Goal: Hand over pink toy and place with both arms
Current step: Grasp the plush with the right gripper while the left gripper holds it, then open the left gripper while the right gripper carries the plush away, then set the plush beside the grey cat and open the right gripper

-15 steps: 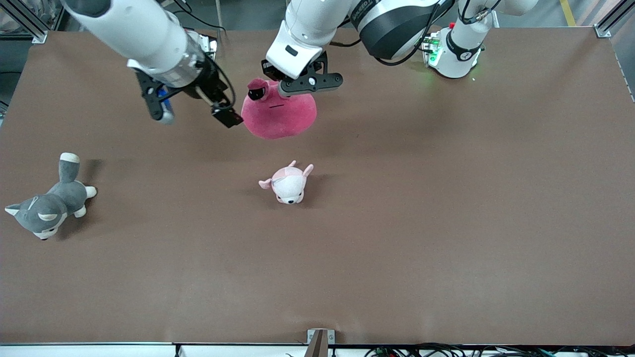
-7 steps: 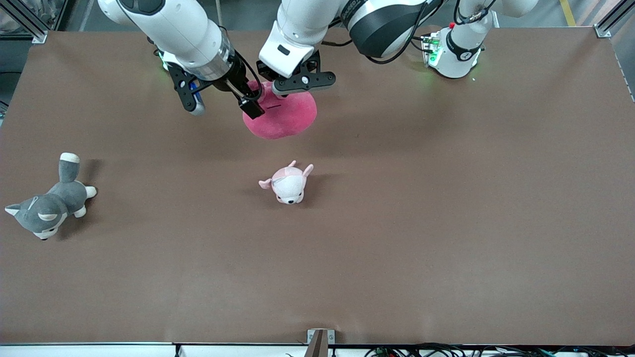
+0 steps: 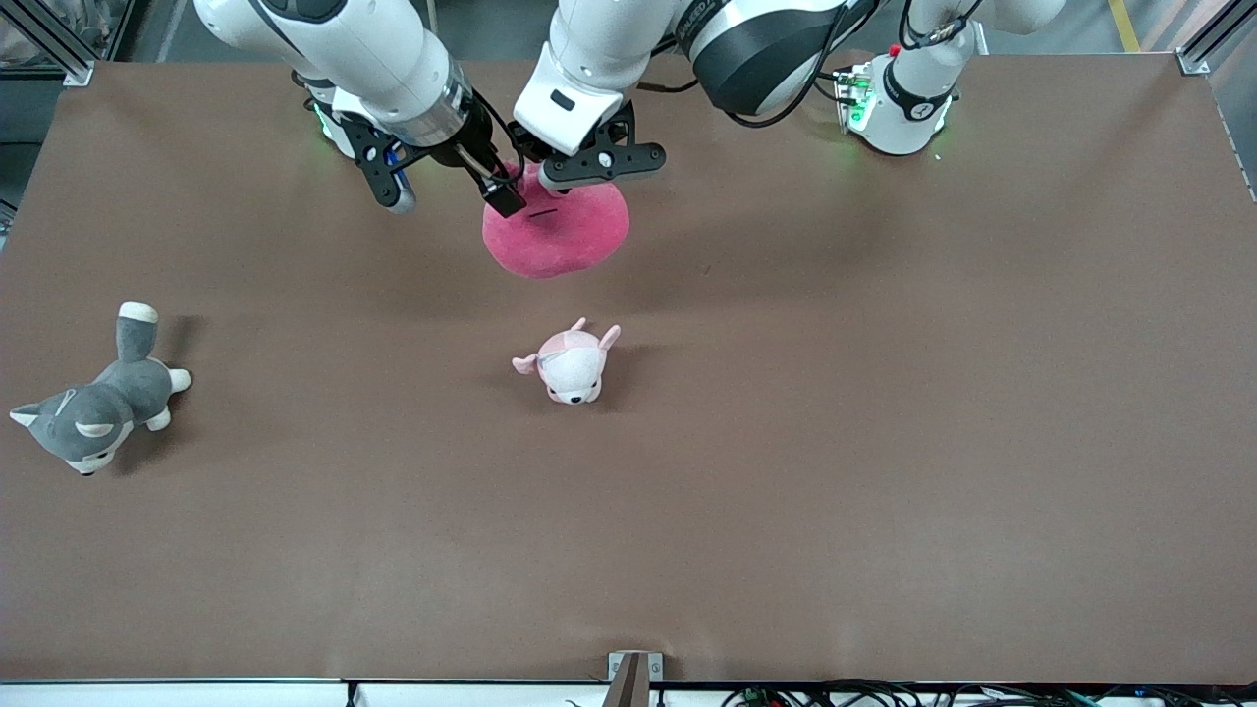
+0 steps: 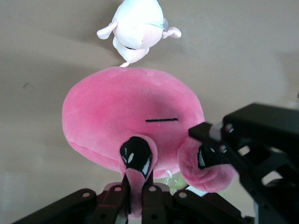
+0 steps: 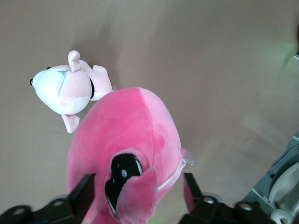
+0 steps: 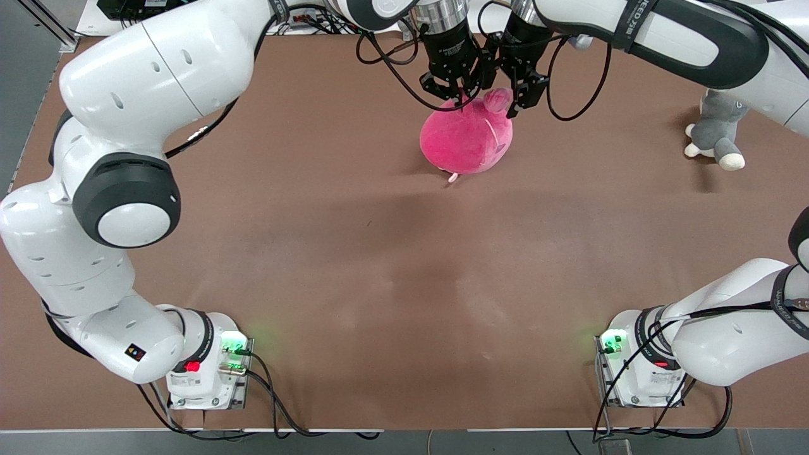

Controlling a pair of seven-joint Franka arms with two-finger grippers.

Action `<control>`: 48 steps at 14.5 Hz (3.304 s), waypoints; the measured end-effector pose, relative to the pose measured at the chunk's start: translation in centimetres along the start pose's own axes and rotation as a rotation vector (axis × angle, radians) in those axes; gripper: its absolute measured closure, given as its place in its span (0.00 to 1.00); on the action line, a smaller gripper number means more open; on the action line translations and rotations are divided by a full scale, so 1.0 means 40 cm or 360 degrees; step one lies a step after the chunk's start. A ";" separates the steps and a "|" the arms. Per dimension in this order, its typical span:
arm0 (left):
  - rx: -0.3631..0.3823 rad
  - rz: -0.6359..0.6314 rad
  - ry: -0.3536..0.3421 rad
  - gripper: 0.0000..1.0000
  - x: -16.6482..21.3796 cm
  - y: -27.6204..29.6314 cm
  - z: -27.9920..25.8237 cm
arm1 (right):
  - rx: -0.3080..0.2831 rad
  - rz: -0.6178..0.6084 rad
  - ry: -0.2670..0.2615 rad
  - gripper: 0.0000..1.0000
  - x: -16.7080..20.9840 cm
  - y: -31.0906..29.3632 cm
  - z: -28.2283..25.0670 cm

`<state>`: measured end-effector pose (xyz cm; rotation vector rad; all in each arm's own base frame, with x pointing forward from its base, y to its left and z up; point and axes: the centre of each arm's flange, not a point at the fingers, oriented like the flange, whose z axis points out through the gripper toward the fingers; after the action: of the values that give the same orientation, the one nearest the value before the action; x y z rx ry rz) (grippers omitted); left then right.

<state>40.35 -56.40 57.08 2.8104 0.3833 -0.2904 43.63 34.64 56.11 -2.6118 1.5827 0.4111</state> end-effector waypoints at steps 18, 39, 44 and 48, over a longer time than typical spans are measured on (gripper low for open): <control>-0.0060 -0.0038 0.0041 0.41 -0.005 0.000 -0.063 | 0.0110 -0.0031 -0.0013 0.85 0.196 -0.025 -0.056; 0.0453 0.0545 0.0224 0.00 0.259 -0.625 -0.546 | 0.0027 -0.0412 -0.0062 0.78 1.018 0.074 0.311; 0.0479 0.0637 0.0237 0.00 0.415 -0.834 -0.618 | 0.0124 -0.0789 0.0034 0.31 1.045 0.050 0.220; 0.0513 0.0622 0.0259 0.00 0.508 -0.965 -0.627 | 0.0054 -0.1149 0.0305 0.00 1.047 0.013 0.082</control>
<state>52.37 -8.34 65.97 3.1485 -0.2031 -0.0382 60.84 -1.09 42.24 -3.0061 0.5645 0.0783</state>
